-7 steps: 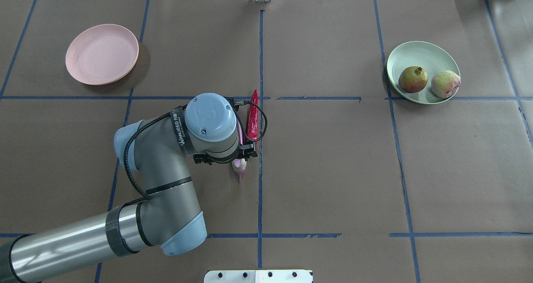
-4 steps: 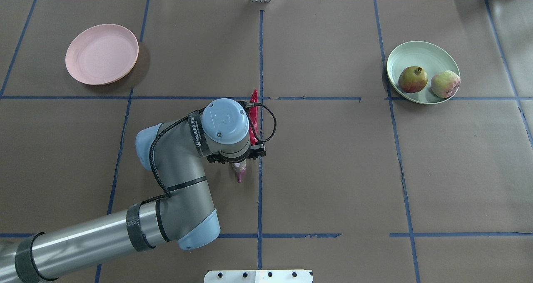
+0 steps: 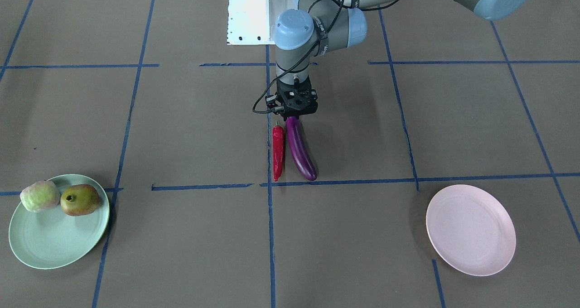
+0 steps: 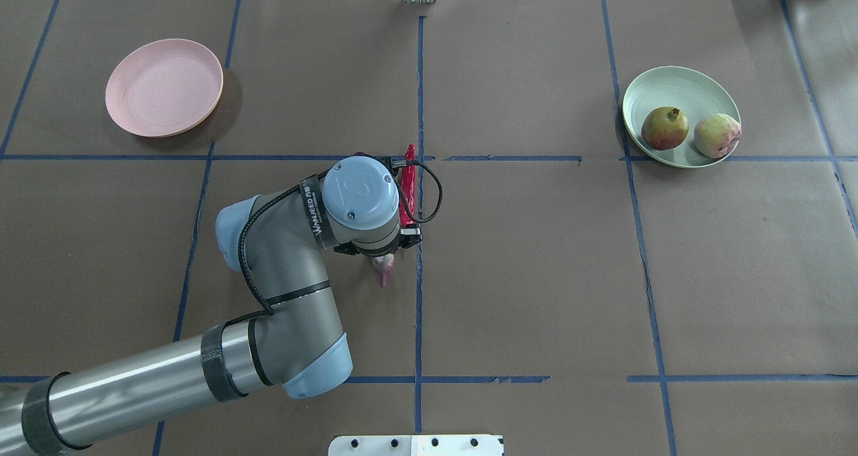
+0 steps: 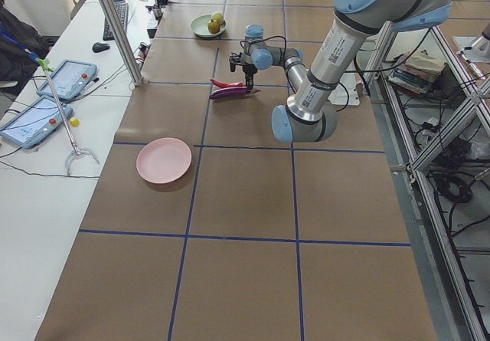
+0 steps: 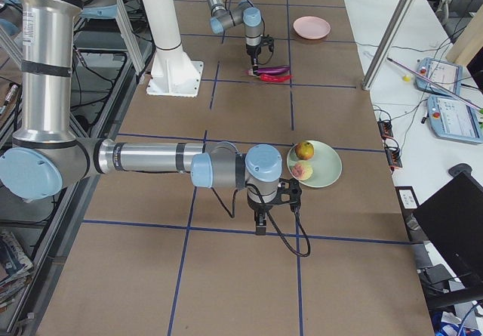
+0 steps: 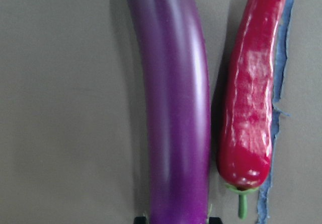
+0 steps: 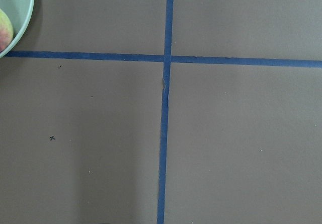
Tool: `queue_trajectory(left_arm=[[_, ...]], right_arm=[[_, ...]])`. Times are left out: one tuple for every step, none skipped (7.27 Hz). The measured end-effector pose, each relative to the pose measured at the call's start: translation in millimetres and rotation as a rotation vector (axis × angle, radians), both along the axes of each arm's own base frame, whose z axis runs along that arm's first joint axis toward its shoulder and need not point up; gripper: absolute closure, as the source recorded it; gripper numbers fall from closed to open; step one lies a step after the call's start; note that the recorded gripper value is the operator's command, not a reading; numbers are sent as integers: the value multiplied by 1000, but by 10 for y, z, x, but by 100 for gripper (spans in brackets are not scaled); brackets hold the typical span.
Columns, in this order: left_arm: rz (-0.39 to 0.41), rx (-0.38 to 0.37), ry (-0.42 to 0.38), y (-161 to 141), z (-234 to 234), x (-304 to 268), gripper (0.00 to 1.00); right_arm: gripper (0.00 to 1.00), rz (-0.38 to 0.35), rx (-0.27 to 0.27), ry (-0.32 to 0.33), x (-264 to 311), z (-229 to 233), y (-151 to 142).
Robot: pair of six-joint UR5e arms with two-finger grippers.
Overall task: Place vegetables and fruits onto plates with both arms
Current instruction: 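Carry the eggplant to the pink plate and release it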
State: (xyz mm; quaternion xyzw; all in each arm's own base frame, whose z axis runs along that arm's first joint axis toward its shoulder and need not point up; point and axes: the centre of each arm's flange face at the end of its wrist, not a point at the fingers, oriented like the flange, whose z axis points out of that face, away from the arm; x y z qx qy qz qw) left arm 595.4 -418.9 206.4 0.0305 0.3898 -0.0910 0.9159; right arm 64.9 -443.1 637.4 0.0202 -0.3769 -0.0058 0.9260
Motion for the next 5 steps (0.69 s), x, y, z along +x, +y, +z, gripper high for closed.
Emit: queue_trajectory(left_arm=[[-39, 14, 17, -155, -26, -302, 100], [-83, 17, 25, -329, 68, -681, 100], [-118, 9, 15, -595, 282, -1134, 100], [-120, 14, -12, -922, 552, -1605, 100], [-96, 37, -65, -1291, 919, -2075, 100]], right_arm=[[0, -1, -1, 0, 0, 8, 8], [0, -2, -1, 0, 0, 12, 13], [0, -2, -2, 0, 0, 20, 22], [0, -2, -3, 0, 0, 24, 30], [0, -2, -3, 0, 0, 20, 45]])
